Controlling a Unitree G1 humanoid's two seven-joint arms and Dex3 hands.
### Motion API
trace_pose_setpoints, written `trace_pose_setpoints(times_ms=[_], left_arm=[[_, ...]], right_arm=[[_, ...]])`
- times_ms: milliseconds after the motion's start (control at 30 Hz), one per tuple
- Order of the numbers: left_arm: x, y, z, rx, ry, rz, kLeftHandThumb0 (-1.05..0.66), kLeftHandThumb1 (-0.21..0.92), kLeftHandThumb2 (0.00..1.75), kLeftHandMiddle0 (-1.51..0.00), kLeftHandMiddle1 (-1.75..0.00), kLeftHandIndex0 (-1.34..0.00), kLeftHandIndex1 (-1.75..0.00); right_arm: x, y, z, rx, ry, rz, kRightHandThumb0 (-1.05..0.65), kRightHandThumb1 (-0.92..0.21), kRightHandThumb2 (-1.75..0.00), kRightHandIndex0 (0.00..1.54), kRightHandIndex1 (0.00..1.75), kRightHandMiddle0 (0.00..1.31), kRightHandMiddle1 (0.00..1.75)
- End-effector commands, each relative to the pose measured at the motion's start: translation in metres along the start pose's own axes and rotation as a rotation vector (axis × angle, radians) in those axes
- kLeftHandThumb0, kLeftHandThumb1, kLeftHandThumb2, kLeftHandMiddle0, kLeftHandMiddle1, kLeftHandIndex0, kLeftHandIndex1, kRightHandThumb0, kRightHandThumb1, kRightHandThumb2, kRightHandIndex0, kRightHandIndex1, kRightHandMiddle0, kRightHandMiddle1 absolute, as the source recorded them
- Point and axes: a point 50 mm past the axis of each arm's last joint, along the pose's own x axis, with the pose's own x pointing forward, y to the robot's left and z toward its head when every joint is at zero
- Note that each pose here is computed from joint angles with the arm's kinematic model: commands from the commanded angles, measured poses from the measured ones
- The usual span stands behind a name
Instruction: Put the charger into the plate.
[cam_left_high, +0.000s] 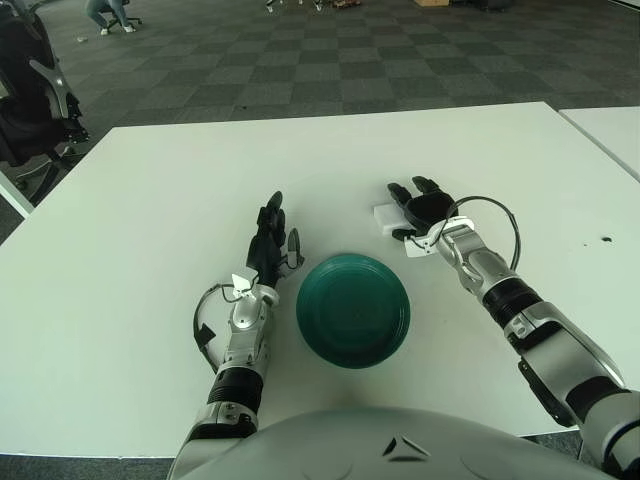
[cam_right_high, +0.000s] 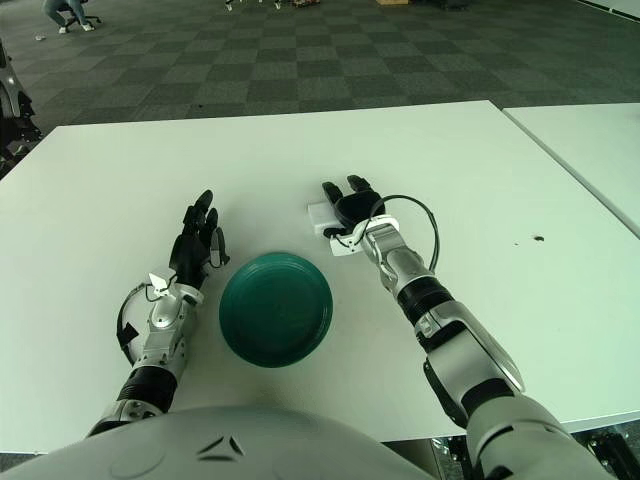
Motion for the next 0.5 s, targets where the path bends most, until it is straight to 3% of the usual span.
trace_pose_setpoints(times_ms=[0,467], left_arm=[[-0.059,-0.011,-0.059,-0.123,0.300,0.097,-0.85,0.92,0.86,-0.15,0.00,0.00,-0.41],[-0.056,-0.024,-0.062,-0.124,0.296,0.057,-0.89,0.92,0.87,-0.15,0.00,0.00,-0.35]], right_arm=[[0.003,-0.016,-0.002,-0.030,-0.007,0.032,-1.05,-0.92,-1.06,0.11,0.02,0.00,0.00],[-0.012,-0.016,-0.013,-0.112,-0.001,0.346,-1.05,-0.92,-1.06,0.12,0.02,0.00,0.00]])
